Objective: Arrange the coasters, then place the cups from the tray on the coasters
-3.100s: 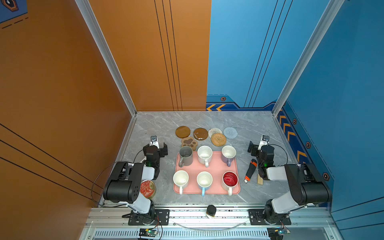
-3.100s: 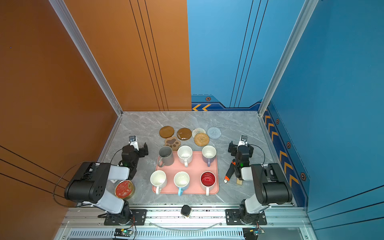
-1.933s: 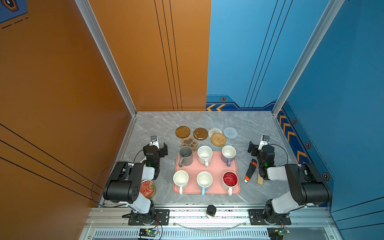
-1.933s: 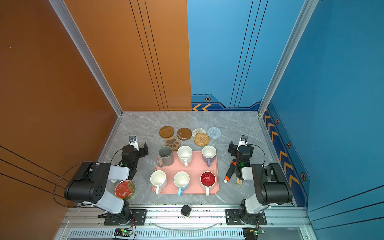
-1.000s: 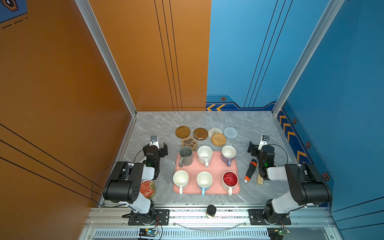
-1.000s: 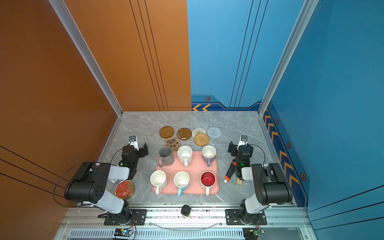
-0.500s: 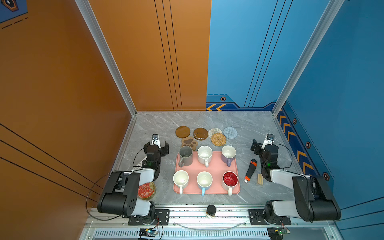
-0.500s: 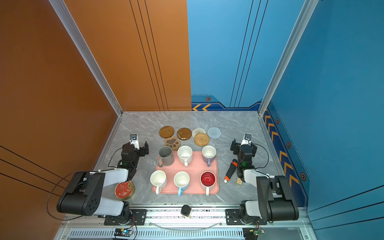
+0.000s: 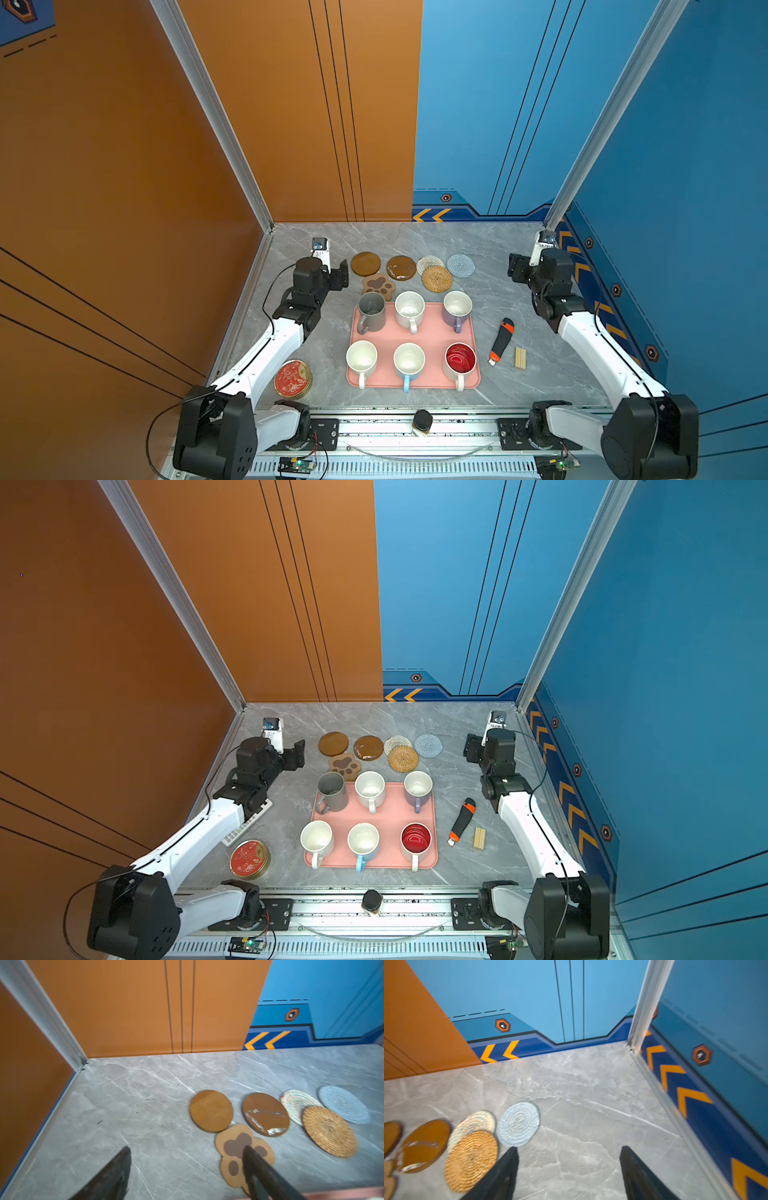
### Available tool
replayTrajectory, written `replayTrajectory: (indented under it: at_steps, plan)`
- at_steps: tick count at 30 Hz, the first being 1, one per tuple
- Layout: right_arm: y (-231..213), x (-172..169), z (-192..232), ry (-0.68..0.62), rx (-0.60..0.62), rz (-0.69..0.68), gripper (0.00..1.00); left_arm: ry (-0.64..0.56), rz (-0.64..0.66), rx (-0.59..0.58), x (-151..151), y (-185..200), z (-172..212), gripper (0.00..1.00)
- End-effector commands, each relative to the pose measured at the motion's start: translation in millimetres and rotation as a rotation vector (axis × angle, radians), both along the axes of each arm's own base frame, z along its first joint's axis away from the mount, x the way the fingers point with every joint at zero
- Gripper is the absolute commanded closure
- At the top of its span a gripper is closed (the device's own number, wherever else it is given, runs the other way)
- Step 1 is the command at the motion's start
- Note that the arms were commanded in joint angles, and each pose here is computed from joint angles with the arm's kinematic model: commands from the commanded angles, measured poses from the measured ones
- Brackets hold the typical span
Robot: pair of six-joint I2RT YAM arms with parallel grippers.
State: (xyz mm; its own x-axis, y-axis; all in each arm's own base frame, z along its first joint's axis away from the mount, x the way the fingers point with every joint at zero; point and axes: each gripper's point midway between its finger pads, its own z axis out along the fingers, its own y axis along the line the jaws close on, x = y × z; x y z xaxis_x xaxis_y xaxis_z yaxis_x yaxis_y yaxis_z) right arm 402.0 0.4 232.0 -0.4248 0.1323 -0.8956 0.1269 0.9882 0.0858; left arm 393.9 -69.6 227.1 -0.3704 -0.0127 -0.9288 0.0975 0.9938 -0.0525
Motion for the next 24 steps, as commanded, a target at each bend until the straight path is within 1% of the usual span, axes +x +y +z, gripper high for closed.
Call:
replayTrajectory:
  at_steps: [1, 2, 4, 7, 9, 10, 15, 17, 23, 24]
  plan:
    - [30, -8, -43, 0.278, 0.069, 0.122, 0.42, 0.211, -0.15, -0.135, -25, -36, -22, 0.22]
    - [37, -4, -46, 0.319, 0.081, 0.147, 0.52, 0.234, -0.179, -0.17, -28, -44, -22, 0.23]
    - [50, 5, -52, 0.382, 0.1, 0.189, 0.66, 0.261, -0.228, -0.229, -34, -59, -20, 0.25]
    - [67, 19, -64, 0.455, 0.109, 0.232, 0.78, 0.299, -0.265, -0.267, -40, -77, -21, 0.27]
    - [76, 29, -73, 0.49, 0.119, 0.252, 0.79, 0.305, -0.278, -0.265, -41, -87, -20, 0.27]
    - [82, 34, -76, 0.506, 0.128, 0.266, 0.79, 0.343, -0.271, -0.251, -45, -88, -27, 0.27]
    - [104, 58, -104, 0.592, 0.158, 0.301, 0.79, 0.381, -0.273, -0.203, -48, -102, -30, 0.28]
    - [111, 67, -118, 0.627, 0.166, 0.305, 0.81, 0.396, -0.266, -0.188, -49, -105, -30, 0.28]
    - [119, 88, -147, 0.673, 0.183, 0.275, 0.86, 0.394, -0.268, -0.177, -50, -113, -24, 0.29]
    - [119, 90, -160, 0.697, 0.184, 0.26, 0.87, 0.393, -0.267, -0.177, -50, -114, -24, 0.29]
